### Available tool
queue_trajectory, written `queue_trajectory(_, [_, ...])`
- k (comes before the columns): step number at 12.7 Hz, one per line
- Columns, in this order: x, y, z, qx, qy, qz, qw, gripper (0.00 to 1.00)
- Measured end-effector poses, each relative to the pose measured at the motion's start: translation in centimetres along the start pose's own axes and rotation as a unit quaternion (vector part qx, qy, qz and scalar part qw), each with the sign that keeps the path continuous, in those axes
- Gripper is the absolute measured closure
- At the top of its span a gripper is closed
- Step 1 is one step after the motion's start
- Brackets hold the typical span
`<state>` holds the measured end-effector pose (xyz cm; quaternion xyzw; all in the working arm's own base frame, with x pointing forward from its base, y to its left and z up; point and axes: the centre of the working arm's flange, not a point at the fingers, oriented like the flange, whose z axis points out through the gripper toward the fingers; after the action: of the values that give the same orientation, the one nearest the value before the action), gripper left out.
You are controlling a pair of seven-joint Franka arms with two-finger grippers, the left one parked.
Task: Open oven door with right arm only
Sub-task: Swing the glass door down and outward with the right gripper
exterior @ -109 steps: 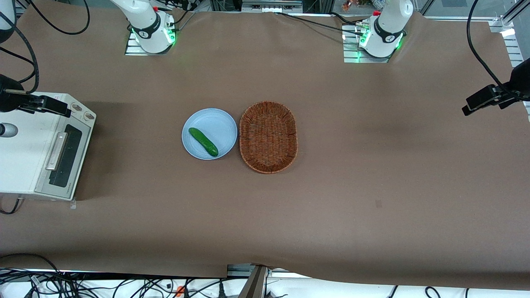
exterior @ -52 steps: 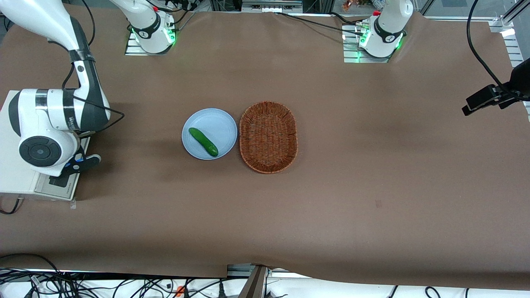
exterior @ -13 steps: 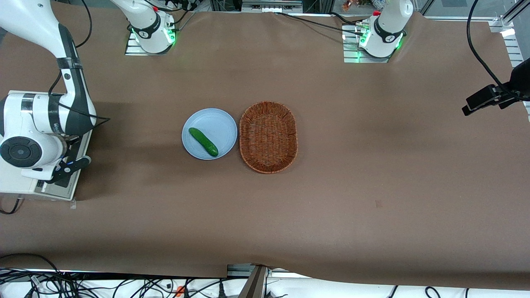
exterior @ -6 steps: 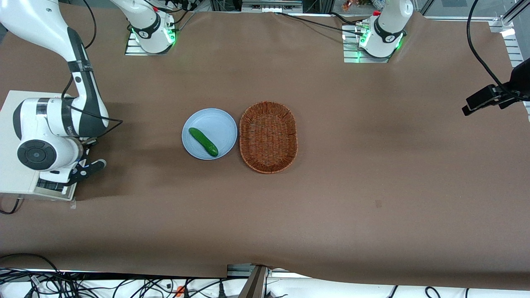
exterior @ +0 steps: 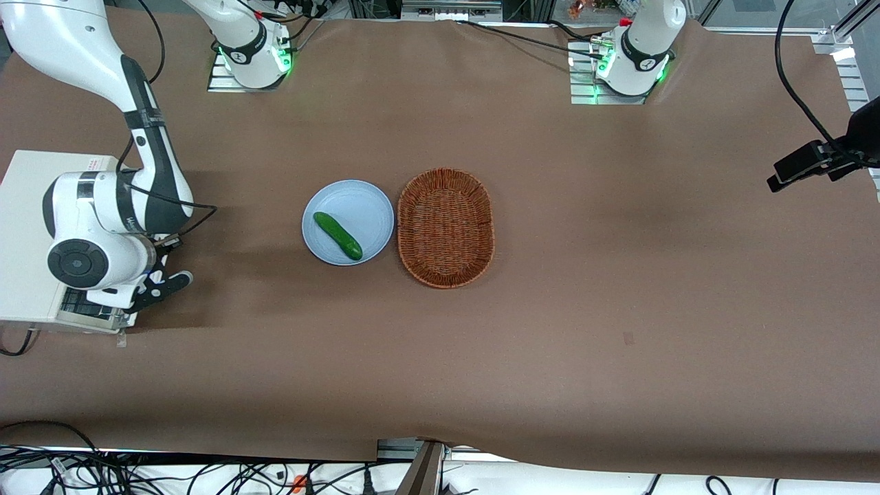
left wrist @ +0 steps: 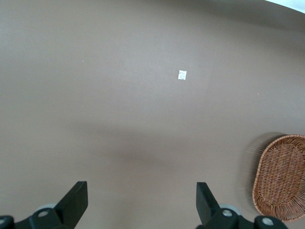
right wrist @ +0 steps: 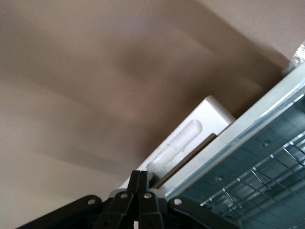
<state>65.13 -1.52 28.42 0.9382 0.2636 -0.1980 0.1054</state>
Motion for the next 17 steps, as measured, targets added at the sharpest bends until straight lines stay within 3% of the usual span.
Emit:
queue_trajectory(7, [3.2,-1.6,4.2,0.027,0.024,0.008,0.9993,0.99])
queue_trajectory(17, [5.3,-1.9,8.3,0.045,0.034,0.052,0.9970,0.99])
